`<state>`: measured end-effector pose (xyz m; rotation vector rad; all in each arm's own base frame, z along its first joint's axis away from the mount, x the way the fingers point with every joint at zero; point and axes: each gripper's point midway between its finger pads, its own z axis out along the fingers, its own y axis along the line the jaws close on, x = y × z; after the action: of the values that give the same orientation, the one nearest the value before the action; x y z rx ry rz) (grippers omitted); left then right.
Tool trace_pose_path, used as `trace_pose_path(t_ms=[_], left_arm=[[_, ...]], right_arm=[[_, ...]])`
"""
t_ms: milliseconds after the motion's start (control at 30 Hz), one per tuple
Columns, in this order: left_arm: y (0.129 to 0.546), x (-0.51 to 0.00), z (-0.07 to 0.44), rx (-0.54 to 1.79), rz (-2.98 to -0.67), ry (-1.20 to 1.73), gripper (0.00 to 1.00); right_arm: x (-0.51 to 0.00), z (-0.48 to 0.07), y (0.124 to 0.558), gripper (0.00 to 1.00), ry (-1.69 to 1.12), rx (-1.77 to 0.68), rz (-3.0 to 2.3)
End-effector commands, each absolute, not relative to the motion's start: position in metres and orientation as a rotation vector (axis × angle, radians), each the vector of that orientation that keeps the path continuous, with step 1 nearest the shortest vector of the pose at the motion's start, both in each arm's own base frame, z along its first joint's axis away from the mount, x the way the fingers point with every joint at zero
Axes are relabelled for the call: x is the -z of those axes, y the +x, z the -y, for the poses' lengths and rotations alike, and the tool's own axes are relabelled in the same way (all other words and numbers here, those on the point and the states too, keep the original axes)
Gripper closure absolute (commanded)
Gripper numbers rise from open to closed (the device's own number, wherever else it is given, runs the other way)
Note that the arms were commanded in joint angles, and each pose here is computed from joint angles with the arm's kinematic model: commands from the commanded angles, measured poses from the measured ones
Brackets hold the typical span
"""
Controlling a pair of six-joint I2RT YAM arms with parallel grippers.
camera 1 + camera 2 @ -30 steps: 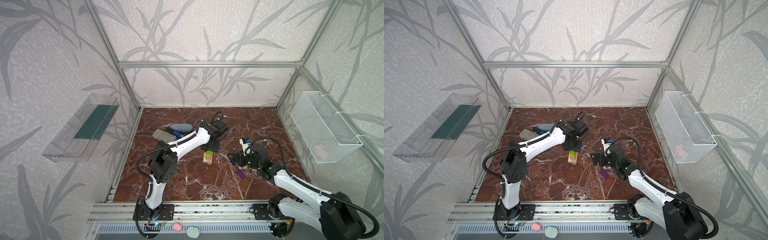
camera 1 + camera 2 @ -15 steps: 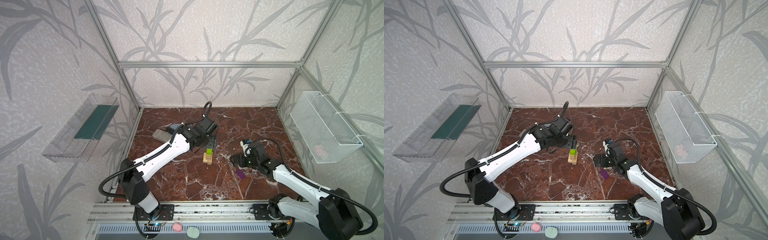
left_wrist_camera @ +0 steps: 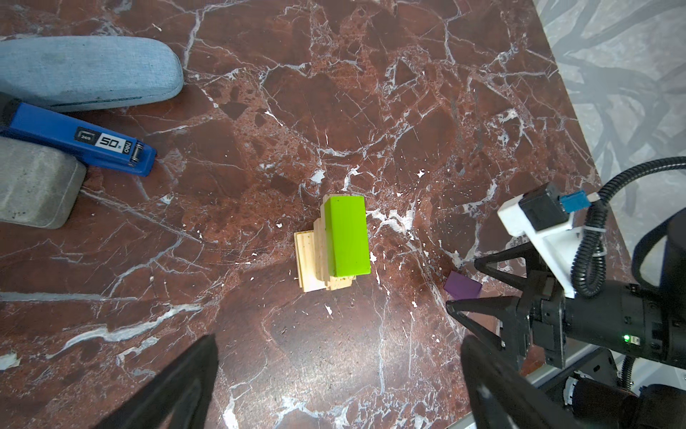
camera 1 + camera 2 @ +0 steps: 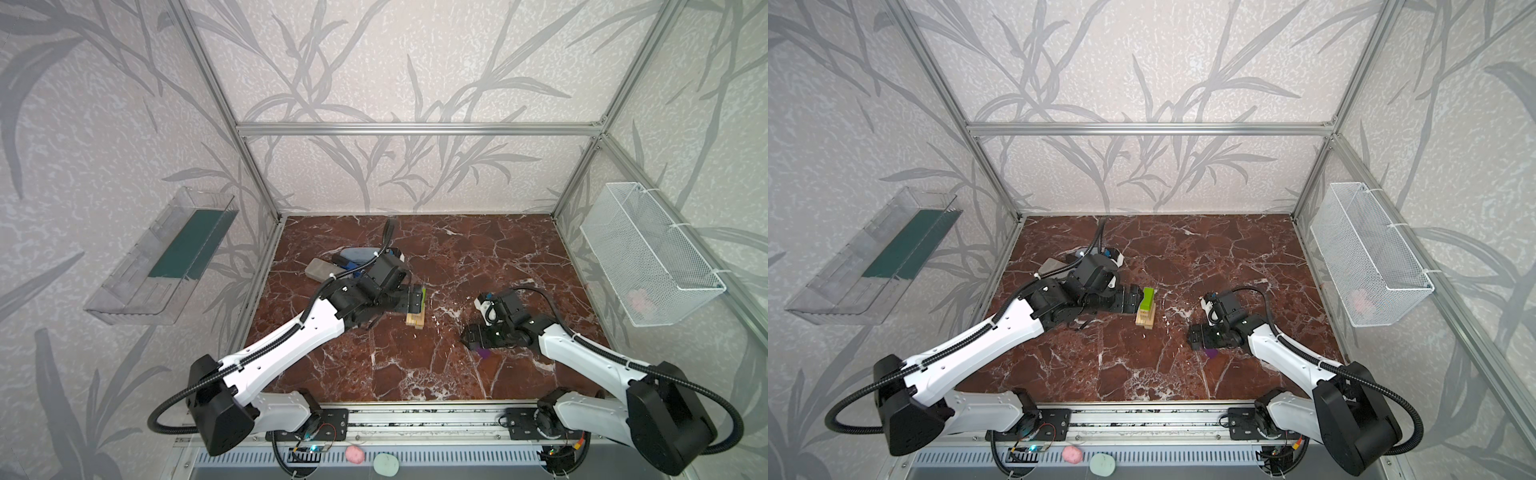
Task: Build the wood block tower
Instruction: 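Open the left gripper and withdraw while the right gripper moves over the purple block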
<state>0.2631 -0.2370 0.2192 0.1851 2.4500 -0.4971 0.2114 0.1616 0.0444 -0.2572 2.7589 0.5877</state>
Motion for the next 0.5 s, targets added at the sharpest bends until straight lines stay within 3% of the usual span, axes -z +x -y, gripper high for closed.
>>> trace_pose_path(t_ms=[0,467], left_arm=[[0.263,-0.227,0.233,0.543,-2.400,0.153,0.01],[0.259,-0.225,0.217,0.525,-2.373,0.123,0.00]], right_arm=[[-0.050,-0.166,0.205,0.03,-0.317,-0.584,-2.782],[-0.052,-0.167,0.187,0.17,-0.282,-0.385,-2.845]])
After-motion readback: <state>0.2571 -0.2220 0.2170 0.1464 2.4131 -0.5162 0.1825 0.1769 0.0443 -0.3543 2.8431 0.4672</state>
